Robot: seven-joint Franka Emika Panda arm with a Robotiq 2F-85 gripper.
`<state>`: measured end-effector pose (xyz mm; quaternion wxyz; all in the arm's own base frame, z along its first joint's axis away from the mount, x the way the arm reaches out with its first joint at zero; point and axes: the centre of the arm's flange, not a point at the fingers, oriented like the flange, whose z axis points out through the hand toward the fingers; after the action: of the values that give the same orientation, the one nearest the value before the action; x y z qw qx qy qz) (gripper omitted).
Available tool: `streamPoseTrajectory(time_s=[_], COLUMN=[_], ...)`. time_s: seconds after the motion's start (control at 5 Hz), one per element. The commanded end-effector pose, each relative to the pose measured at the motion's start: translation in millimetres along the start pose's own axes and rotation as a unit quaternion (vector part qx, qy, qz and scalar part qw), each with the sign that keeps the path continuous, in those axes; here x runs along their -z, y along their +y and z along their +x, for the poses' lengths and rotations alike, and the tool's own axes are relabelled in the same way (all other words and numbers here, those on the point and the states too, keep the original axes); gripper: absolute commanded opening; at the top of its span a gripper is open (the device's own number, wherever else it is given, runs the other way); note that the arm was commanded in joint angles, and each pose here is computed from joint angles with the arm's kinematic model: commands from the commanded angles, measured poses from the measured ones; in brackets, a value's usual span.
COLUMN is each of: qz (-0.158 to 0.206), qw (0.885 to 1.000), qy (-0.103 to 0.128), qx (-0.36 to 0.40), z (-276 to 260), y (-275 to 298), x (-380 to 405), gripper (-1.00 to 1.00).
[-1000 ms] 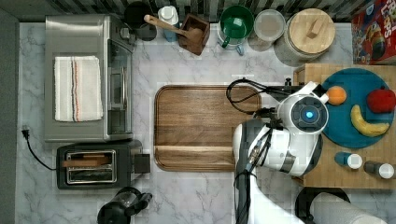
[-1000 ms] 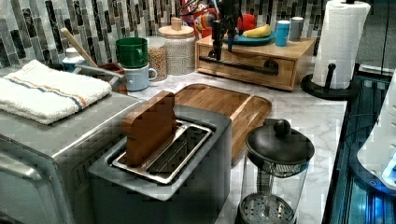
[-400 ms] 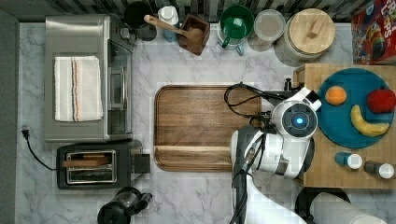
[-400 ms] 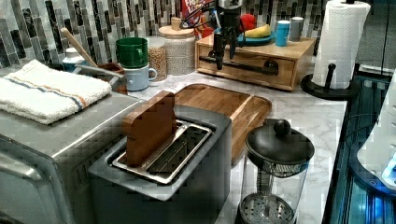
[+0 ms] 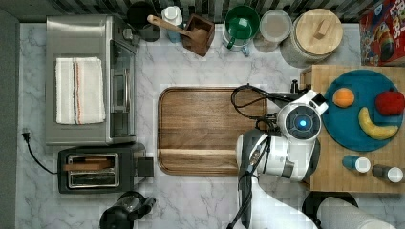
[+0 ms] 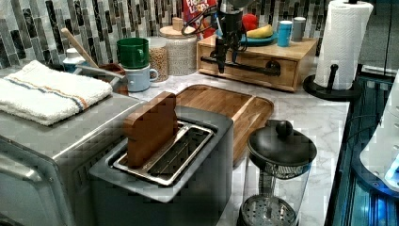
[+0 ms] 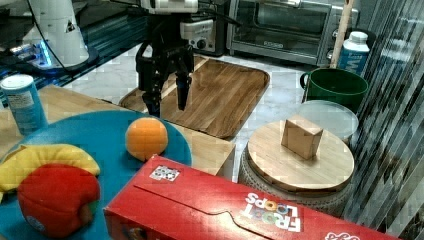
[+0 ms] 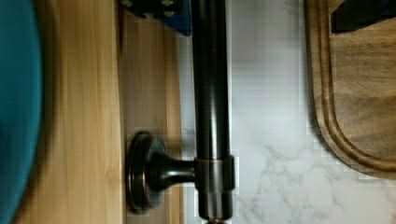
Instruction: Open the drawer.
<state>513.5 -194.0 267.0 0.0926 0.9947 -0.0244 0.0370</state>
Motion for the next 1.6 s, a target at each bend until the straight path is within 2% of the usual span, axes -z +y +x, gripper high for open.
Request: streamPoseTrajectory(time_s=[0.2,0.4,0.6,0.8,1.0,1.2,1.4,1.6], qz=[0.005,0.017,0.019,0.014,0.014,0.024,0.052,0.069], qw=[0.999,1.000,0.999,0.997,0.997,0.997,0.997,0.995], qy=[0.038,0.018,0.010,0.044,0.043,0.027,-0.005,-0.012], qx=[-0.004,0.012,0.025,0.058,0.063,0.064,0.064,0.066], z=[12,17,19,18,25,26,27,25], y=[-7,-26,-50,-72,-89,-115,-143,-170], x=[6,11,17,11,2,9,21,28], gripper=[1.00,1.00,1.00,1.00,1.00,1.00,1.00,1.00])
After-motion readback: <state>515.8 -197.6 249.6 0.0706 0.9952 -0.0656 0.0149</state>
